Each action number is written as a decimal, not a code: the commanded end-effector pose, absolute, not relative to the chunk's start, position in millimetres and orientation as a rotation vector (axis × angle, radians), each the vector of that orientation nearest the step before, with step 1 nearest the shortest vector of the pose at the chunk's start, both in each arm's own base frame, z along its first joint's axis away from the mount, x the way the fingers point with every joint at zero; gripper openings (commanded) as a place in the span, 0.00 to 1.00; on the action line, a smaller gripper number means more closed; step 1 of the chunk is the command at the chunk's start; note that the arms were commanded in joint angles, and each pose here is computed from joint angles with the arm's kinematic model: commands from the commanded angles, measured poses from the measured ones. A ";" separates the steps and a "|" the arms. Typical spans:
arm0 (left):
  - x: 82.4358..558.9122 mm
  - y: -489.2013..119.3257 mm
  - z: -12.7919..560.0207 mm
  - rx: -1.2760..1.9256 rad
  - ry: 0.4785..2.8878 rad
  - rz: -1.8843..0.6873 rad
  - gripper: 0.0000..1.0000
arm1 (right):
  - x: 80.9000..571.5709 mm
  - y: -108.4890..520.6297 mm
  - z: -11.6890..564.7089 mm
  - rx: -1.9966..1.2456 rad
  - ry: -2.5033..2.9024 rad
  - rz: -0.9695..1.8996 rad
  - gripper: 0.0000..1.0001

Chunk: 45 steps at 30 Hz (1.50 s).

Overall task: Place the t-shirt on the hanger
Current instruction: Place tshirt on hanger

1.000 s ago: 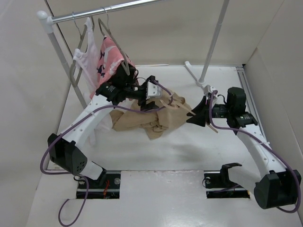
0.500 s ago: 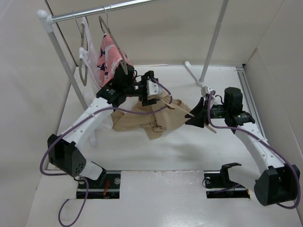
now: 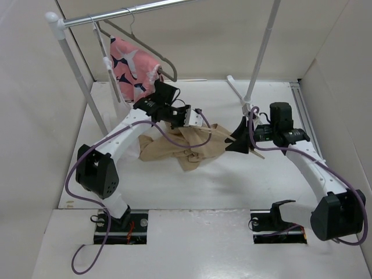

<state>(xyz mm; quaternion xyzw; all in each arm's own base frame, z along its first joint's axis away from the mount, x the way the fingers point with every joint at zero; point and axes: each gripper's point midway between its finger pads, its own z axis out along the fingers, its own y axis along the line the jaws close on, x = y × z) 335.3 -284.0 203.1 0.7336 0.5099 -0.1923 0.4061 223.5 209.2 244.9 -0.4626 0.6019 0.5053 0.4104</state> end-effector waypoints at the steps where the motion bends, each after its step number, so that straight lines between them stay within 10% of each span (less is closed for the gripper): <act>1: 322.0 -286.7 215.2 1.872 1.223 -0.514 0.00 | 227.8 214.7 265.7 -1.247 1.379 1.235 0.00; 16: 286.0 -300.5 266.5 1.781 1.044 -0.676 0.15 | 285.6 232.5 270.6 -1.210 1.432 1.104 0.00; 28: 280.4 -294.9 245.3 1.826 1.062 -0.680 0.00 | 279.4 249.7 270.3 -1.240 1.443 1.129 0.00; 31: 279.0 -292.2 238.9 1.850 1.058 -0.669 0.00 | 279.8 241.3 271.5 -1.215 1.499 1.136 0.45; 32: 281.4 -288.5 237.9 1.861 1.046 -0.652 0.00 | 283.0 227.6 274.8 -1.186 1.532 1.134 0.96; 45: 271.2 -261.5 197.4 2.080 0.998 -0.566 0.00 | 360.1 203.2 312.6 -0.859 1.621 1.008 1.00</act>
